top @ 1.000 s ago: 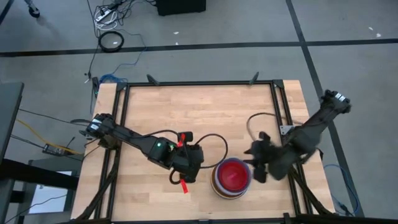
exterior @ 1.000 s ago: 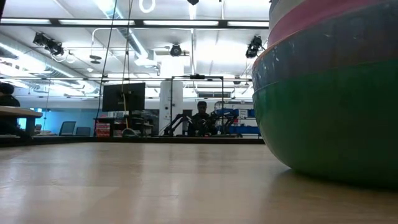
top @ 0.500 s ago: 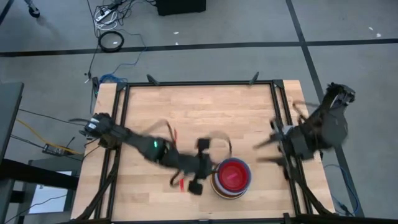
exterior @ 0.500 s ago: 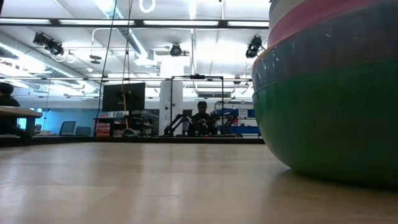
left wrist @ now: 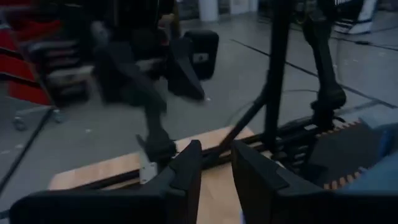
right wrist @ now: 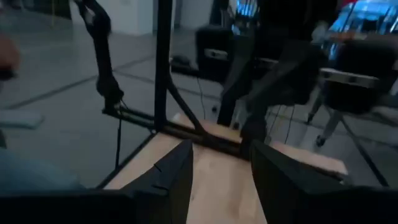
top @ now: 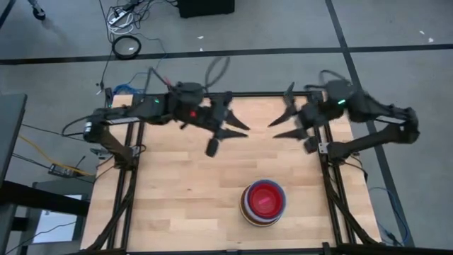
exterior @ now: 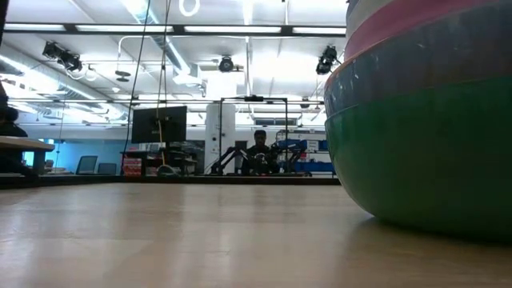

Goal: Nest bowls inside each other
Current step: Return to Home Position

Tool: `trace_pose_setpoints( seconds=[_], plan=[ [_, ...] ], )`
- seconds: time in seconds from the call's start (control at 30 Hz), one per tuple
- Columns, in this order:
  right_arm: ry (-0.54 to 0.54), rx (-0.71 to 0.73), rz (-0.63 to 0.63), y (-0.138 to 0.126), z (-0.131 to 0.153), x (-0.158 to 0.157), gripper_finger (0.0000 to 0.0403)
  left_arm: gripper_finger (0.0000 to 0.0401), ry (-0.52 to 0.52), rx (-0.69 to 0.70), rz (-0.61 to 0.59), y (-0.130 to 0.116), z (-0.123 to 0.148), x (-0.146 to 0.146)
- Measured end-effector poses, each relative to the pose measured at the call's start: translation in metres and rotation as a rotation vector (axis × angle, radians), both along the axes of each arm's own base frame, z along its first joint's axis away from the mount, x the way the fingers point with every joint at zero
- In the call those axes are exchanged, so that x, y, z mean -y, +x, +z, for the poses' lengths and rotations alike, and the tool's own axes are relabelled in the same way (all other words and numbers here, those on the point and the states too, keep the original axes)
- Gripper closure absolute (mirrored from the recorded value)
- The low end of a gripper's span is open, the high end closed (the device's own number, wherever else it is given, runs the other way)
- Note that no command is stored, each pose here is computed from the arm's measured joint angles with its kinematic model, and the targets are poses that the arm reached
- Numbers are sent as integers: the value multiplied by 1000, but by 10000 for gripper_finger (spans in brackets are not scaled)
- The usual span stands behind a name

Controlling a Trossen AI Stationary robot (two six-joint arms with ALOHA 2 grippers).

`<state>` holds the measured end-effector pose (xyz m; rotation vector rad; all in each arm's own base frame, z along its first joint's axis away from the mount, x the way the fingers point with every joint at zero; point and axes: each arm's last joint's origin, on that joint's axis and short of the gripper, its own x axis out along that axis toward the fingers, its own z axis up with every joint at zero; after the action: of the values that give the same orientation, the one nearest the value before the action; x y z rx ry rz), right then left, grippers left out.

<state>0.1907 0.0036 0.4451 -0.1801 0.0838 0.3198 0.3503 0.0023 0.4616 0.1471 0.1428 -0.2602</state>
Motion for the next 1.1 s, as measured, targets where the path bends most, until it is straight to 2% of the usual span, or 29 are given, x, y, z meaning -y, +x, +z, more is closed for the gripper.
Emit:
trace_pose_setpoints(
  seconds=[0.17, 0.3, 0.33, 0.43, 0.57, 0.7, 0.77, 0.93, 1.1],
  plan=[
    [19, 93, 38, -52, 1, 2, 254, 305, -7, 1, 35, -43, -5, -8],
    [97, 142, 61, -81, -28, -3, 254, 305, -69, 72, 39, -83, -27, 0],
    [119, 170, 72, -84, -38, -5, 254, 305, -83, 132, 41, -93, -33, 3],
    [182, 232, 94, -88, -74, -8, 254, 305, -125, 198, 51, -116, -67, 13],
    [235, 256, 59, -84, -119, -8, 254, 305, -184, 299, 59, -141, -104, 25],
    [260, 246, 37, -76, -154, -9, 254, 305, -202, 307, 84, -155, -140, 34],
    [264, 229, 9, -73, -165, -9, 254, 305, -207, 316, 125, -160, -150, 35],
    [266, 220, -17, -73, -172, -8, 254, 305, -211, 306, 157, -171, -168, 34],
    [240, 296, -18, -96, -145, -6, 254, 305, -215, 421, 139, -201, -148, 31]
  ],
)
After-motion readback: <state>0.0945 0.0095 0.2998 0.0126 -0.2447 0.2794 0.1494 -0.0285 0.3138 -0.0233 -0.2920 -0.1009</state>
